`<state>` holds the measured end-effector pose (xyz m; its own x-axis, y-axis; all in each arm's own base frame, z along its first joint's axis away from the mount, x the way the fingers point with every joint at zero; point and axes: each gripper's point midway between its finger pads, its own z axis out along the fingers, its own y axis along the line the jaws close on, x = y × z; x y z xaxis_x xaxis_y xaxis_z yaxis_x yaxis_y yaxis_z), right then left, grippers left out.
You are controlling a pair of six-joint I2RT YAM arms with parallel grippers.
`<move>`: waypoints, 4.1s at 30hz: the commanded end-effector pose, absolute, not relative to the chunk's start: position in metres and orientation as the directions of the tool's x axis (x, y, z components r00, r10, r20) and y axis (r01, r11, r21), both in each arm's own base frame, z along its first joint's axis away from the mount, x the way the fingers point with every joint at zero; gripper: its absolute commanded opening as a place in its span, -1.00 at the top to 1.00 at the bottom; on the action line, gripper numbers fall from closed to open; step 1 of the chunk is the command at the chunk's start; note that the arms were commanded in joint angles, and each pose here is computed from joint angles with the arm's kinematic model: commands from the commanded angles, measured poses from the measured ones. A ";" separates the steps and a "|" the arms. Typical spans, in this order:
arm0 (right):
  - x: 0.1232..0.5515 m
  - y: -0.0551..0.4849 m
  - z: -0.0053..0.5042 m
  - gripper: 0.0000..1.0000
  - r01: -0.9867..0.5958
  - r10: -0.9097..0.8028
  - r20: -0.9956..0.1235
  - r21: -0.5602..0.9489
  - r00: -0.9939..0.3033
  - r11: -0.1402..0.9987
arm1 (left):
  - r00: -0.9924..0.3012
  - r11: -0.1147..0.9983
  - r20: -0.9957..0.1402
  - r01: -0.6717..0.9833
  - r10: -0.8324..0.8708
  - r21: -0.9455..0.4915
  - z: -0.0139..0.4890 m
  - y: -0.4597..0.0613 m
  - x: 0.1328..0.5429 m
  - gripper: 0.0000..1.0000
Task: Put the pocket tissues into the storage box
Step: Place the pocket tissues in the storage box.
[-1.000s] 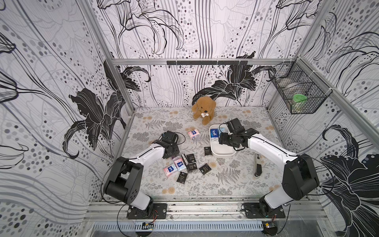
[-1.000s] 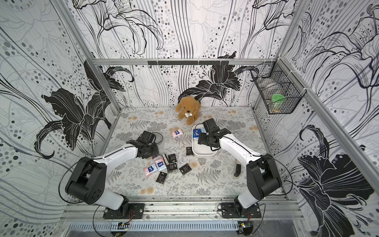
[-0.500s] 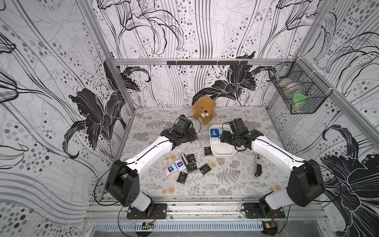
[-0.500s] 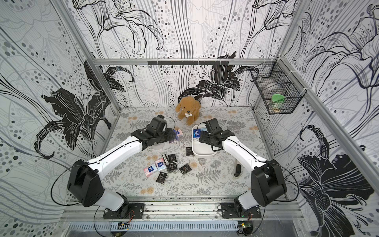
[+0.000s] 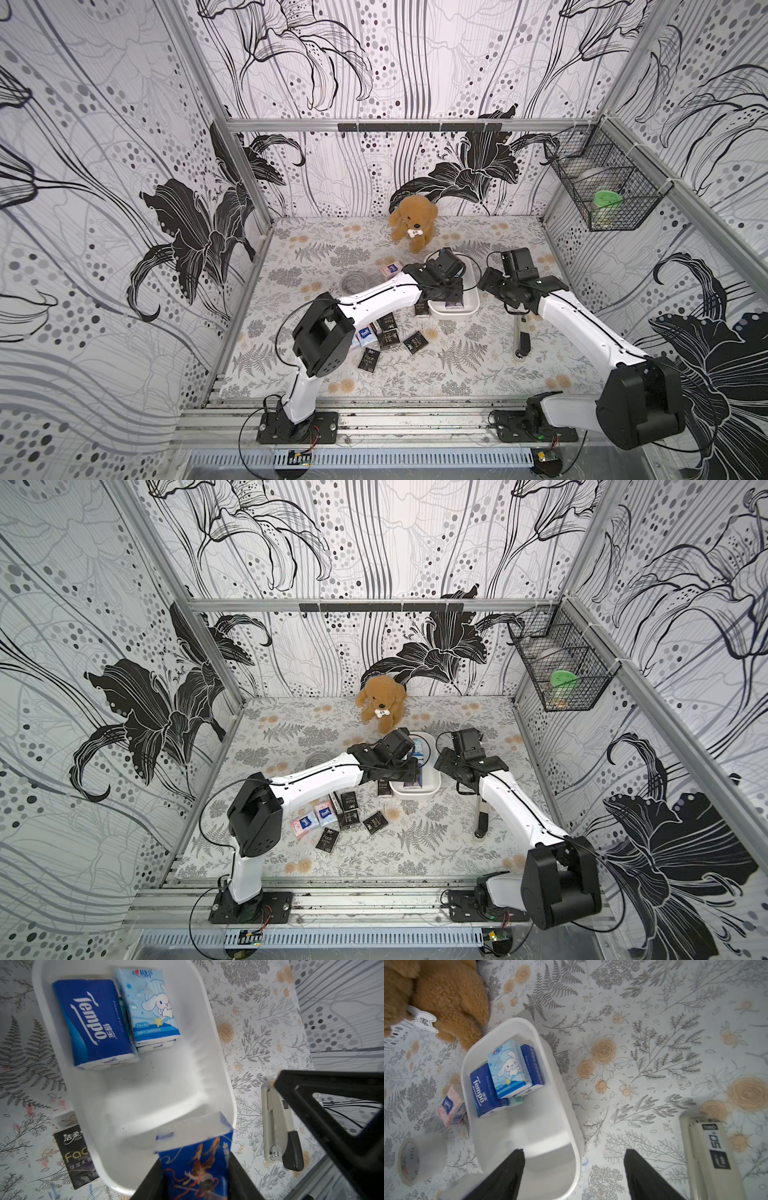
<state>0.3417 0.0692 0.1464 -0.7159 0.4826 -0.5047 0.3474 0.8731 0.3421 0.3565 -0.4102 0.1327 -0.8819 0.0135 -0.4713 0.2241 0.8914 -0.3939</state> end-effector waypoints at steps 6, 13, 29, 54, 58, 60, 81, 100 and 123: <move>0.335 0.071 0.138 -0.63 0.339 0.484 -0.474 0.362 -0.736 0.868 | -0.867 0.954 -0.492 0.207 0.076 -0.218 0.100 -0.409 0.387 0.14; 0.342 0.085 0.130 -0.60 0.289 0.448 -0.440 0.382 -0.778 0.878 | -0.863 0.973 -0.502 0.165 0.062 -0.164 0.084 -0.405 0.397 -0.01; 0.359 0.164 0.139 -0.13 0.083 0.262 -0.416 0.400 -0.871 0.913 | -0.785 0.905 -0.563 0.006 -0.259 -0.425 0.180 -0.330 0.405 -0.63; 0.344 0.202 0.067 -0.71 0.195 0.272 -0.153 0.389 -0.950 0.900 | -0.709 0.877 -0.547 -0.223 -0.445 -0.425 0.157 -0.163 0.373 -0.64; 0.347 0.204 0.058 -0.71 0.213 0.286 -0.139 0.390 -0.948 0.896 | -0.696 0.878 -0.559 -0.232 -0.451 -0.419 0.161 -0.156 0.373 -0.65; 0.349 0.199 0.054 -0.71 0.225 0.294 -0.148 0.364 -0.944 0.904 | -0.692 0.876 -0.559 -0.241 -0.457 -0.418 0.160 -0.151 0.372 -0.64; 0.369 0.182 0.074 -0.65 0.121 0.194 -0.308 0.240 -0.931 0.963 | -0.672 0.881 -0.583 -0.249 -0.456 -0.402 0.168 -0.135 0.368 -0.65; 0.376 0.206 0.036 0.08 0.061 0.140 -0.271 0.280 -0.952 0.958 | -0.662 0.890 -0.603 -0.256 -0.446 -0.377 0.174 -0.123 0.364 -0.66; 0.386 0.218 0.110 -0.56 -0.010 0.068 -0.422 0.180 -0.904 0.984 | -0.653 0.821 -0.516 -0.328 -0.554 -0.467 0.133 -0.088 0.371 -0.67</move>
<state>0.3862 0.2126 0.0792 -0.9267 0.0882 -0.3653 0.0086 0.9768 0.2138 0.3608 -0.0892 0.1334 -0.6702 -0.5242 -0.5254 -0.3459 0.8469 -0.4039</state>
